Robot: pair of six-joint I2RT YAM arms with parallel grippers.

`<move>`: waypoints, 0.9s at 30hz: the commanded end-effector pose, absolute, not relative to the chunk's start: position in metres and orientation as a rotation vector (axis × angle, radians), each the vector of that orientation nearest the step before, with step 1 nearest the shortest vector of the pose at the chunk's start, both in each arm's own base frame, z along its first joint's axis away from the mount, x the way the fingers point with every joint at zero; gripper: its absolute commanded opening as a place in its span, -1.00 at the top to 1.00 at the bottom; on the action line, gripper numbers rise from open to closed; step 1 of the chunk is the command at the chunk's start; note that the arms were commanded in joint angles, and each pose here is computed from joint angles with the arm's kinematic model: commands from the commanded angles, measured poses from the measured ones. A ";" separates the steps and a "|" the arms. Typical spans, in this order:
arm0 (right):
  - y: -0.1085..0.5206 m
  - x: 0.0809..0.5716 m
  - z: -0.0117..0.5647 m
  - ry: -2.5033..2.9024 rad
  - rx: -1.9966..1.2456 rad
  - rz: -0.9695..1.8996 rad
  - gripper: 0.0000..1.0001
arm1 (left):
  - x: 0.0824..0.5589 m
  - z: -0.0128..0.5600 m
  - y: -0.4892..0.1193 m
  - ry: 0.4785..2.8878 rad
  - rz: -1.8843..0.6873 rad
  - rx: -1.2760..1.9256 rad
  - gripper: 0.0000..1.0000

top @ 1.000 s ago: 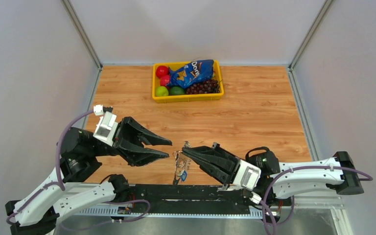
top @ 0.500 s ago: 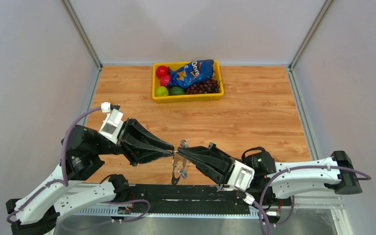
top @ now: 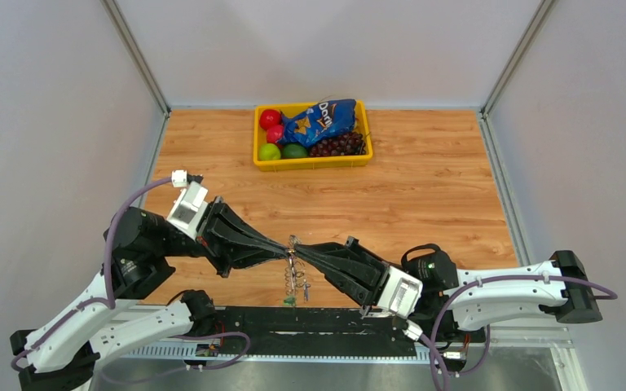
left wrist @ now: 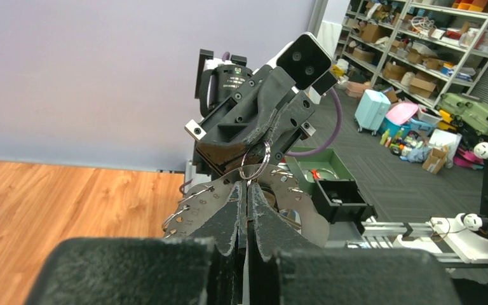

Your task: Put the keys on the keyring

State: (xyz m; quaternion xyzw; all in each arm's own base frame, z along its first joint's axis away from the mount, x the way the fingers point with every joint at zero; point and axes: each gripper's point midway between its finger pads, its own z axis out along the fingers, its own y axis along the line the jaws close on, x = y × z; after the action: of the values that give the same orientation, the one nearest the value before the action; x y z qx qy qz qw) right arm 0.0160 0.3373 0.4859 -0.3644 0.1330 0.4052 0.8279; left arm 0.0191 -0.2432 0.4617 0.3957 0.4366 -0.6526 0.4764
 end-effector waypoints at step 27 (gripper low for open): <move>0.334 -0.005 0.515 0.164 -0.693 1.032 1.00 | 0.011 0.483 -0.249 0.886 -1.589 1.052 0.94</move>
State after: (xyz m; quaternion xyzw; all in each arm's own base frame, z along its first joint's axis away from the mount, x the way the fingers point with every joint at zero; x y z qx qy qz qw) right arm 0.0025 0.3404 0.4996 -0.3387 0.0937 0.4528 0.8194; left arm 0.0070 -0.2463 0.4730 0.4296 0.3834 -0.6666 0.4733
